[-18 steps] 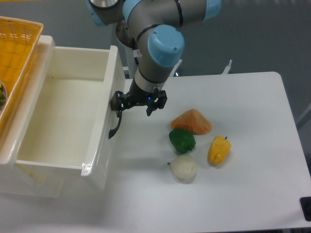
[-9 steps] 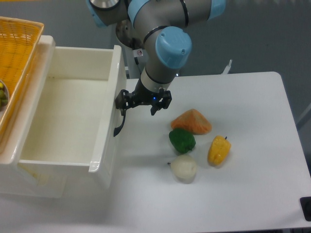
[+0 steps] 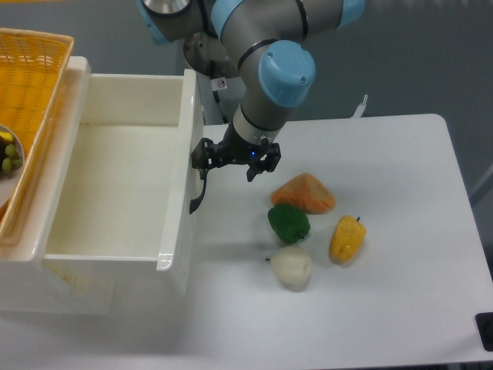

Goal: Slide the top white drawer open

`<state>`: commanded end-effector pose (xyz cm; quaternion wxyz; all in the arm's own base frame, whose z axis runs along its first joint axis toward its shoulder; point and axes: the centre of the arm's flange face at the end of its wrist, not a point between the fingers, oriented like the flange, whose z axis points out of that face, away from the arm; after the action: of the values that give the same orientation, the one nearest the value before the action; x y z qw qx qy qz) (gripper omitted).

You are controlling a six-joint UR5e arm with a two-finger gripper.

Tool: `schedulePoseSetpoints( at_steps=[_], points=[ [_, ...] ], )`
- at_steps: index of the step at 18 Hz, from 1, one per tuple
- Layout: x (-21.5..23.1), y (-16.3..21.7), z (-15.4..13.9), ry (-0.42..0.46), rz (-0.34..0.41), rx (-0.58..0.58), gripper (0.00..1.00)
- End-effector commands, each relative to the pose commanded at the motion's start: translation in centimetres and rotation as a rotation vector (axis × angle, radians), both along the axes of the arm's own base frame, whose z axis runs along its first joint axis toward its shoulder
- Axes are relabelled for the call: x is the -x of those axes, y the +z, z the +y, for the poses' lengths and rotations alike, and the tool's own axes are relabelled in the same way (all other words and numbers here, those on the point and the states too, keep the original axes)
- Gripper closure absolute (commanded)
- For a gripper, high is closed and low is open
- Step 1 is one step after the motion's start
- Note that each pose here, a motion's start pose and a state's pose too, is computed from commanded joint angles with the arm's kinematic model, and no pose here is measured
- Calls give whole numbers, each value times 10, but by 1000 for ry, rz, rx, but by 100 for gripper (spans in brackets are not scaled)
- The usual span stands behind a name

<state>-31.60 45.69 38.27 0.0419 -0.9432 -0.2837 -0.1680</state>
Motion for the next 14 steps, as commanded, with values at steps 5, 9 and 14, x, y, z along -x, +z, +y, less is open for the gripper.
schedulePoseSetpoints(
  at_steps=[5, 9, 14],
  points=[
    [-7, -2, 2, 6, -39, 6, 0],
    [-3, 5, 4, -1, -27, -12, 0],
    [19, 21, -9, 20, 41, 0, 0]
  ],
)
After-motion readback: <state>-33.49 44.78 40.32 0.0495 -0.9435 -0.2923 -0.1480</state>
